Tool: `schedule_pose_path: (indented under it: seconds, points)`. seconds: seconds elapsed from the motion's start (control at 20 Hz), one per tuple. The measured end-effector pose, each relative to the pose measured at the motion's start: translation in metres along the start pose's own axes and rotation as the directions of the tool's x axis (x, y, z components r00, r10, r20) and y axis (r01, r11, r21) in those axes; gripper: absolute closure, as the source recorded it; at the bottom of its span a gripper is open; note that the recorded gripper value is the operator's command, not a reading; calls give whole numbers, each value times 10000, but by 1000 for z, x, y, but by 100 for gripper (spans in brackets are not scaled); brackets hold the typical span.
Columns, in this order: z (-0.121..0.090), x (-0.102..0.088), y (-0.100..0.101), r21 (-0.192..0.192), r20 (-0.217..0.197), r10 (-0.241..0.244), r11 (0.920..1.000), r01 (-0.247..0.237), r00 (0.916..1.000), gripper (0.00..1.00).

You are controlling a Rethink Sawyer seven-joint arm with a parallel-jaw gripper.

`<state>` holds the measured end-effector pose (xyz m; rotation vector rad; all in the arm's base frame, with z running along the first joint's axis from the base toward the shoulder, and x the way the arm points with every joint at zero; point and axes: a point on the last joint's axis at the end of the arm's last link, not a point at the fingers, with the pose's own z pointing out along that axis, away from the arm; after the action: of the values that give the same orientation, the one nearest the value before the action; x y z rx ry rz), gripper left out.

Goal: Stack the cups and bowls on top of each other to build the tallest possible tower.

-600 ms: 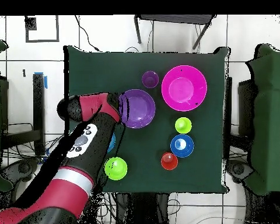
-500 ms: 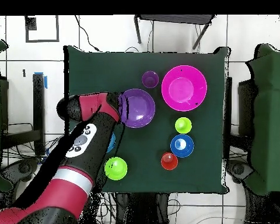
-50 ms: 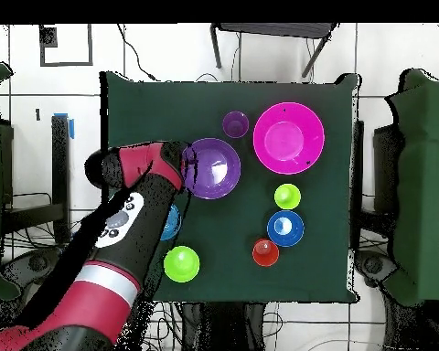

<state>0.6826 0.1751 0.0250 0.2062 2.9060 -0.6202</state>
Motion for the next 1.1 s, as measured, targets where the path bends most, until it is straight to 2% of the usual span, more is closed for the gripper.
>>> schedule_pose_path:
  seconds: [0.35,0.9,1.1]
  points:
    - [-12,-7,-2,-106,56,145,9998,-144,9999,0]
    - [-26,-9,7,-388,-280,591,9974,-602,9979,0]
    - [-31,-11,10,-507,-281,741,9959,-755,9969,0]
